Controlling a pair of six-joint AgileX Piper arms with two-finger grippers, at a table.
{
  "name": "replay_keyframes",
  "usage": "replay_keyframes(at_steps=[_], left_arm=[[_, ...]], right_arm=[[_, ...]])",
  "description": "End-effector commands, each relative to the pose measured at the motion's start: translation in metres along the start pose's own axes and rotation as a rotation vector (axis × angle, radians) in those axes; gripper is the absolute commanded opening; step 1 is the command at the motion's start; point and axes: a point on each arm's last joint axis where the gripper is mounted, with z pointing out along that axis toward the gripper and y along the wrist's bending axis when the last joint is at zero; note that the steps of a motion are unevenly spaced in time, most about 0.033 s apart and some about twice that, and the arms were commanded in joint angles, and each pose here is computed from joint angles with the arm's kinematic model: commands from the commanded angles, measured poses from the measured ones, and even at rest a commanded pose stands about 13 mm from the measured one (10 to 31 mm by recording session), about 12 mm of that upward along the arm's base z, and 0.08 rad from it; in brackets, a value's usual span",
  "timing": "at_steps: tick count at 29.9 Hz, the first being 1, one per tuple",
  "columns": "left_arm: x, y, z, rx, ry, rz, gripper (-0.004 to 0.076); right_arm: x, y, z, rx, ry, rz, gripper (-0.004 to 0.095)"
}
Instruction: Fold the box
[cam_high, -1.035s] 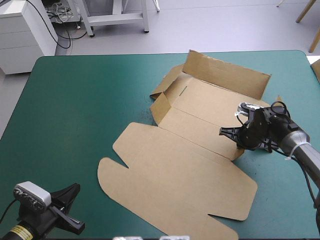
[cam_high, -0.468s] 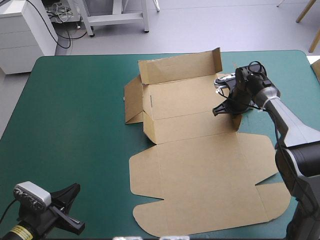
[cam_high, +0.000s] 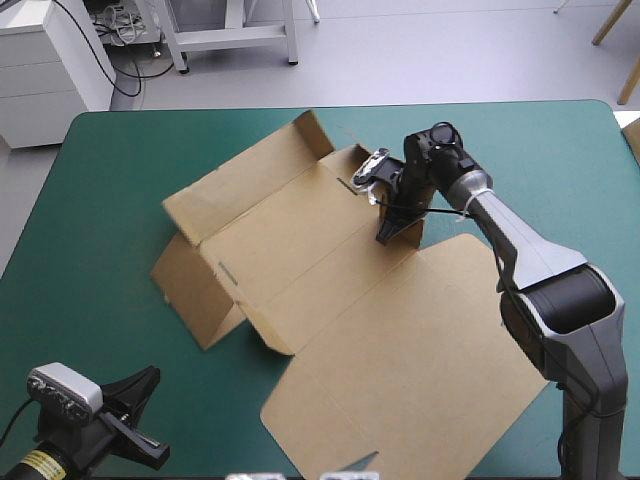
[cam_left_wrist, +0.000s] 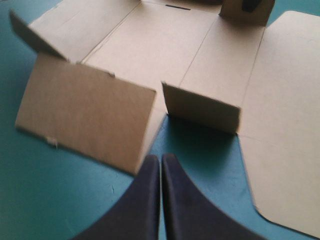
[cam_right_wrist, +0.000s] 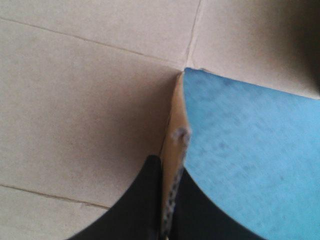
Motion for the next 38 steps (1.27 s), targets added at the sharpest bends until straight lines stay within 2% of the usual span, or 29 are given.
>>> replay_keyframes(at_steps=[1,9,11,14,18,23,26,28,32,34,36,38], left_arm=[[-0.013,0.000,-0.003,0.002,-0.086,-0.021,-0.0008],[-0.013,0.000,-0.003,0.002,-0.086,-0.021,-0.0008],[-0.013,0.000,-0.003,0.002,-0.086,-0.021,-0.0008],[-0.013,0.000,-0.003,0.002,-0.086,-0.021,-0.0008],[-0.013,0.000,-0.003,0.002,-0.086,-0.021,-0.0008],[-0.013,0.000,-0.003,0.002,-0.086,-0.021,-0.0008],[-0.013,0.000,-0.003,0.002,-0.086,-0.021,-0.0008],[-0.013,0.000,-0.003,0.002,-0.086,-0.021,-0.0008],[-0.013,0.000,-0.003,0.002,-0.086,-0.021,-0.0008],[-0.013,0.000,-0.003,0.002,-0.086,-0.021,-0.0008],[-0.013,0.000,-0.002,0.002,-0.085,-0.021,-0.0008],[-0.013,0.000,-0.002,0.002,-0.085,-0.021,-0.0008]], right_arm=[[-0.024,0.025,-0.041,0.057,-0.097,-0.229,-0.0020],[-0.056,0.082,-0.049,0.048,-0.145,-0.559,-0.0020],[-0.061,0.087,-0.048,0.085,-0.145,-0.624,-0.0020],[-0.066,0.086,-0.040,0.153,-0.127,-0.664,-0.0020],[-0.066,0.081,-0.022,0.172,-0.063,-0.689,-0.0021],[-0.069,0.075,-0.012,0.234,-0.046,-0.653,-0.0021],[-0.071,0.074,-0.015,0.239,-0.061,-0.645,-0.0001],[-0.073,0.074,-0.019,0.231,-0.071,-0.637,0.0059],[-0.075,0.073,-0.030,0.236,-0.073,-0.628,0.0263],[-0.076,0.071,-0.040,0.238,-0.079,-0.579,0.0369],[-0.076,0.069,-0.053,0.247,-0.093,-0.515,0.0426],[-0.077,0.067,-0.067,0.272,-0.130,-0.426,0.0430]])
